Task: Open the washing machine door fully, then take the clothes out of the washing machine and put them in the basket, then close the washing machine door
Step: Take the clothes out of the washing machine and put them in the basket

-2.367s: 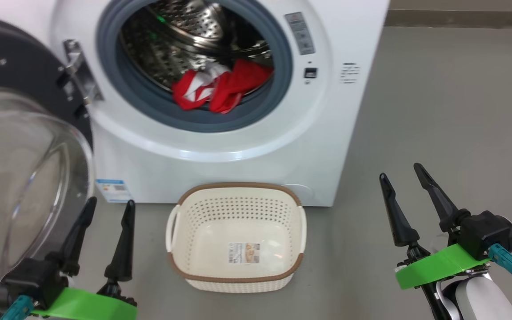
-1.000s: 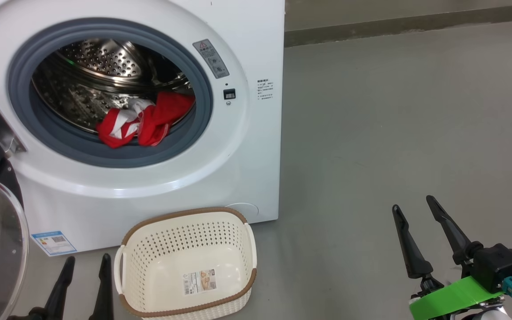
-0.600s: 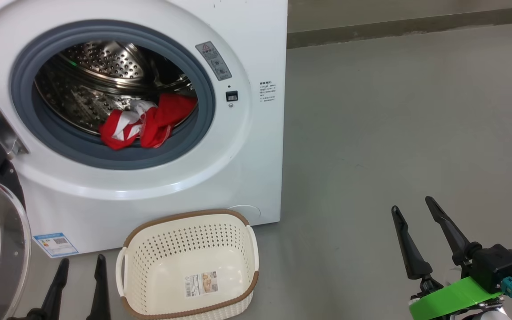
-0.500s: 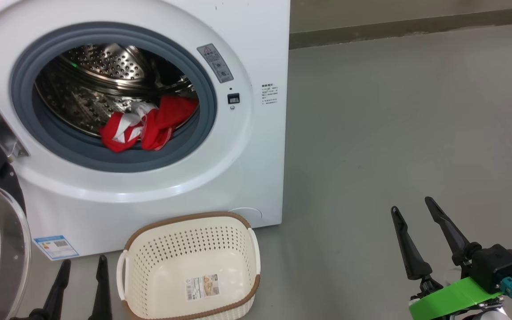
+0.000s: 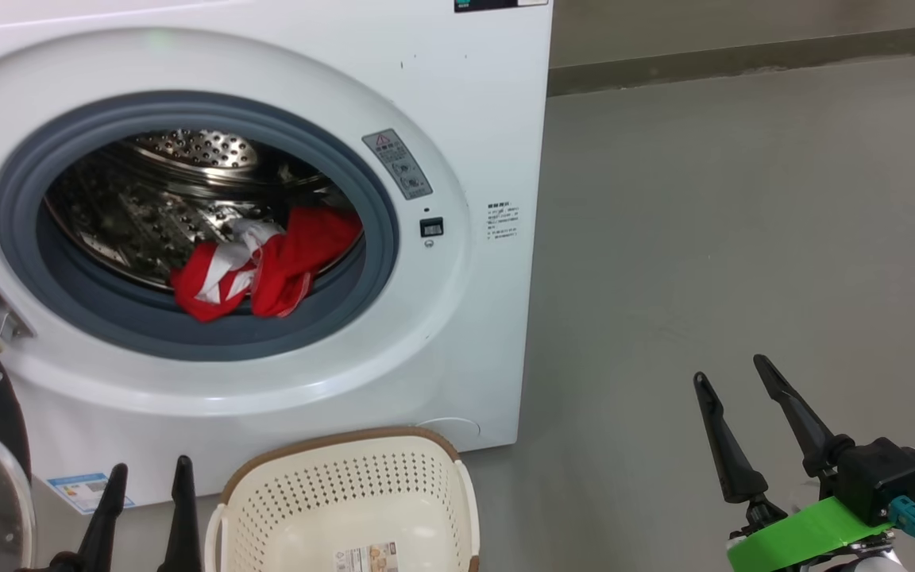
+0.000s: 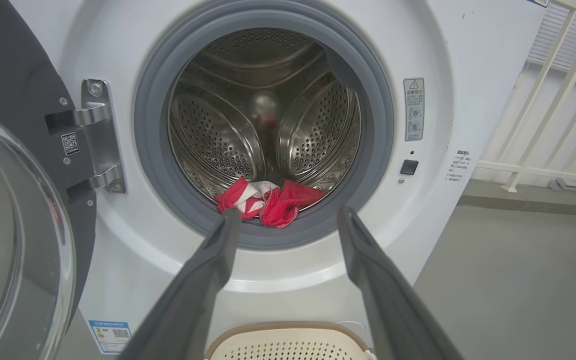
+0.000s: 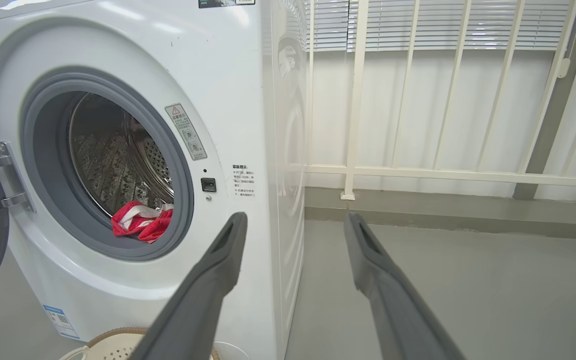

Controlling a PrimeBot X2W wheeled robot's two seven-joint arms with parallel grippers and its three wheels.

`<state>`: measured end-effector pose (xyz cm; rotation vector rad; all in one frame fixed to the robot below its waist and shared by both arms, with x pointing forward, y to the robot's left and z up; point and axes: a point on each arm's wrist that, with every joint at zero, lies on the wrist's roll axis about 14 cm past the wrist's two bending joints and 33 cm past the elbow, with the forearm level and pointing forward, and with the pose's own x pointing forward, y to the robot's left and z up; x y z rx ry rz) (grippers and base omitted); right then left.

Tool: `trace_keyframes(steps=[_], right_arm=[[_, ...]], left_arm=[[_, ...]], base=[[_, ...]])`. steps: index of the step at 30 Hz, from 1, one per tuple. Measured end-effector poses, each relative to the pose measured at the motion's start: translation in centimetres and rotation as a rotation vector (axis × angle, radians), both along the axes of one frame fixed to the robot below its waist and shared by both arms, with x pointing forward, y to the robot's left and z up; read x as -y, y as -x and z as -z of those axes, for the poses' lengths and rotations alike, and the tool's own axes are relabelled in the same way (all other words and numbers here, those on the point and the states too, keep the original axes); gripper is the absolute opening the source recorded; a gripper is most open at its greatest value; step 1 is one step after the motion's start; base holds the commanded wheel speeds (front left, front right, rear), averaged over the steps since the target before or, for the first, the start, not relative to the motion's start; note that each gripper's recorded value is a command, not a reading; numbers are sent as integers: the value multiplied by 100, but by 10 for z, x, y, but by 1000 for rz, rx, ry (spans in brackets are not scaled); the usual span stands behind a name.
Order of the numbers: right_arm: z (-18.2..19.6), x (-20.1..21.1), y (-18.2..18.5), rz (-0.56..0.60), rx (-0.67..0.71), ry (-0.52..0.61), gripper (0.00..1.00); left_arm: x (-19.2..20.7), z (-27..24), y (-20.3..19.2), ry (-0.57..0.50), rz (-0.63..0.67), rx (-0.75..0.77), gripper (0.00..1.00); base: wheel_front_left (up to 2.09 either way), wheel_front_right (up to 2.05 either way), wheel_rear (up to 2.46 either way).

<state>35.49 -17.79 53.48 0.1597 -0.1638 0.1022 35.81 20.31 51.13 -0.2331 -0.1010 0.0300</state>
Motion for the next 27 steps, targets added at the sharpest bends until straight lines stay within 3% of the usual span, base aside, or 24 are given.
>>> trace_keyframes(steps=[27], right_arm=[[-3,-1,1,-9,8,7,100]], left_arm=[[0,3,3,0,-2,-9,100]], base=[[7,-7,0]])
